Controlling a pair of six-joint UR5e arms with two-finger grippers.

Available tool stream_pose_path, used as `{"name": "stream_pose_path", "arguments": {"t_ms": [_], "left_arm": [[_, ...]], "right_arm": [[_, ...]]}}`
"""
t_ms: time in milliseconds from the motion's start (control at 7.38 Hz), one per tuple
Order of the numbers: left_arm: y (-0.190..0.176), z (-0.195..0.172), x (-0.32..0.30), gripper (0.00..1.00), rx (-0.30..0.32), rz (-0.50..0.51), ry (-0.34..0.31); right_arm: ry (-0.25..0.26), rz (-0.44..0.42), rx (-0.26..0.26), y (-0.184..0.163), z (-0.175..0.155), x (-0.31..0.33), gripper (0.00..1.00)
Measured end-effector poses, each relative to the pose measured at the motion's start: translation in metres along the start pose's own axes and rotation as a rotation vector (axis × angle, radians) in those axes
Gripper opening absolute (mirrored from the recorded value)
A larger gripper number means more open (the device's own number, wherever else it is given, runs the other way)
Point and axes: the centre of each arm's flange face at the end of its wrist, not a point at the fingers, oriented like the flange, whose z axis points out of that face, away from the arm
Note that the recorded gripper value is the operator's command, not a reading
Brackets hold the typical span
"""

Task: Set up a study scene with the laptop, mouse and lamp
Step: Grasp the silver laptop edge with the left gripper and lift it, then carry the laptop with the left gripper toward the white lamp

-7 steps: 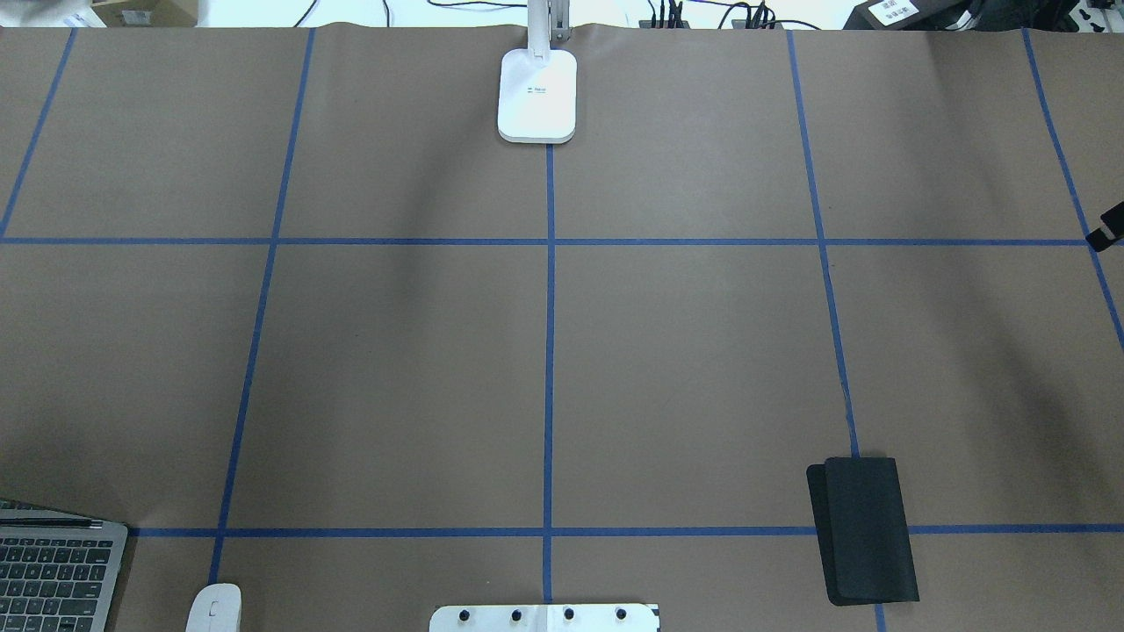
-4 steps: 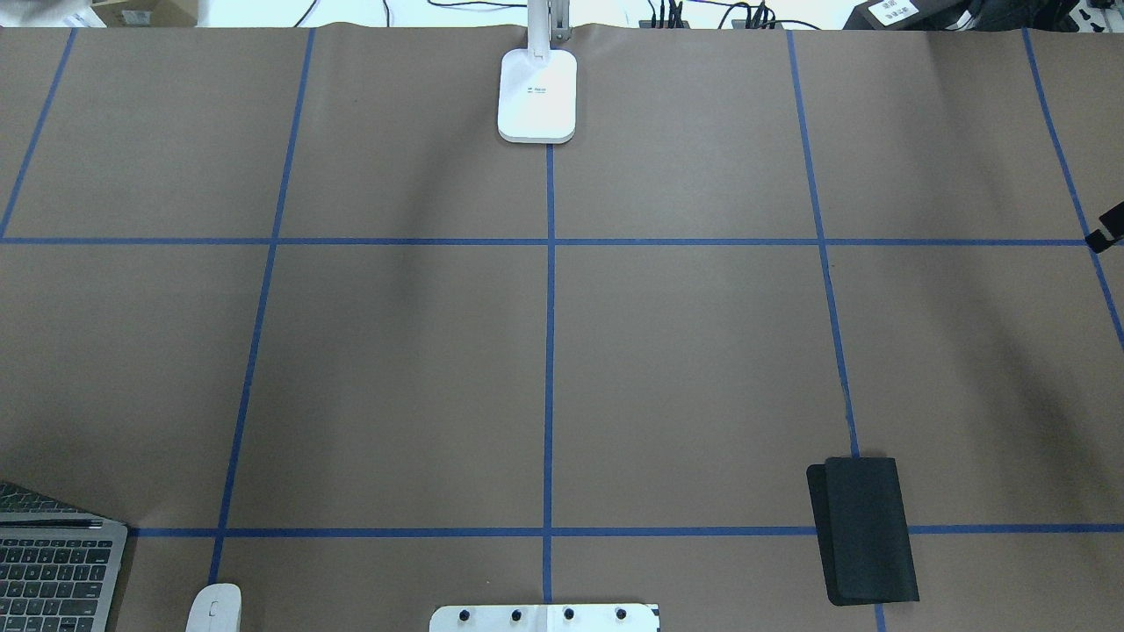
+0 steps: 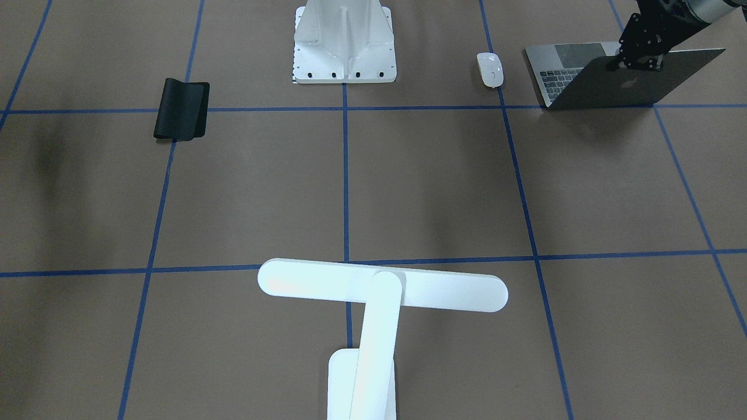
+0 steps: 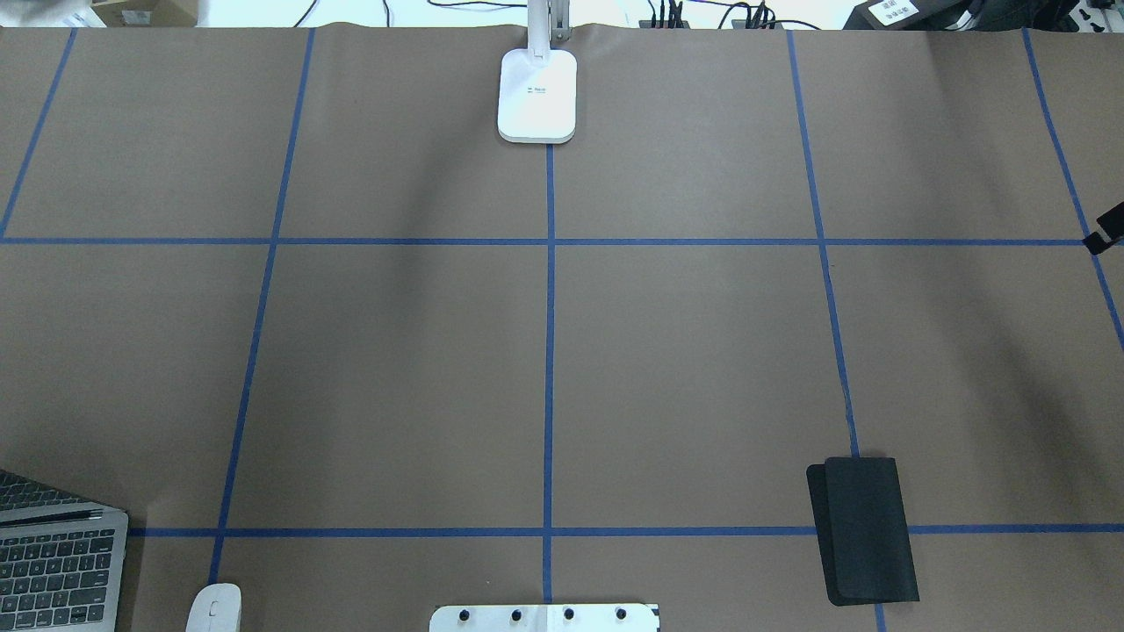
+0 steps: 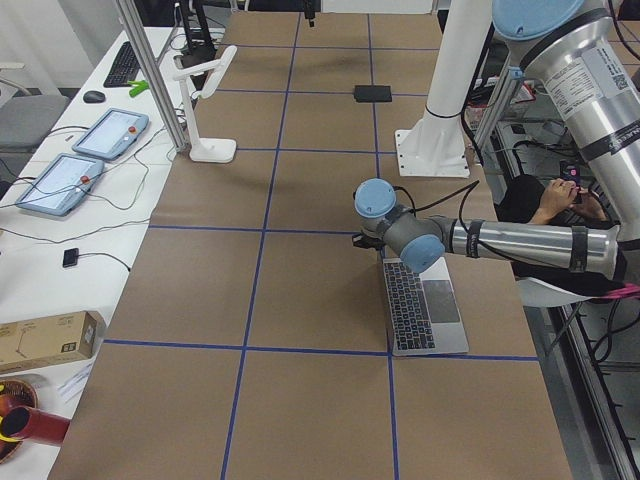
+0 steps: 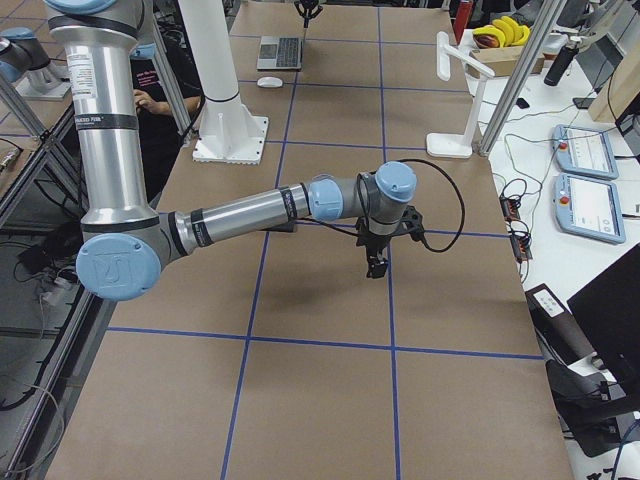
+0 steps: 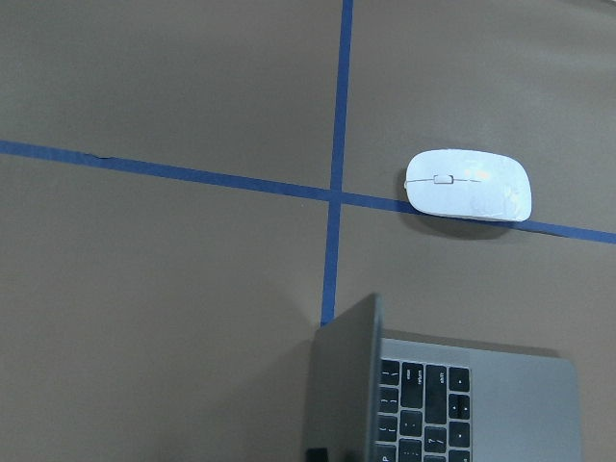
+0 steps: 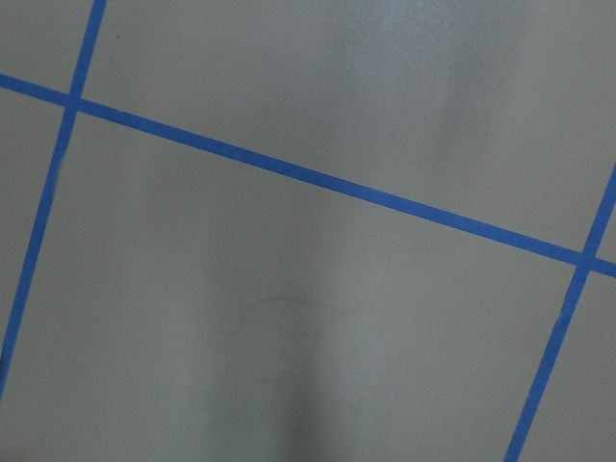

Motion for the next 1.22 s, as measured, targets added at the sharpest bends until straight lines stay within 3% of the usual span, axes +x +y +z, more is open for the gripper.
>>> {"name": "stream_pose_path", "arguments": {"t_ms": [813,1220], "left_arm": [[-0.026,-0.027,-0.019,0.02,0.058,0.041,-0.084],[-0.069,-0.038,-0.041,0.01,0.087,0.097,-0.125]], "right_arm": [[0.004,-0.002,0.001,-0.002,0.0,-0.001,0.99],[0.006,0.01,-0.004,0.0,0.002,0.002,0.99]]}}
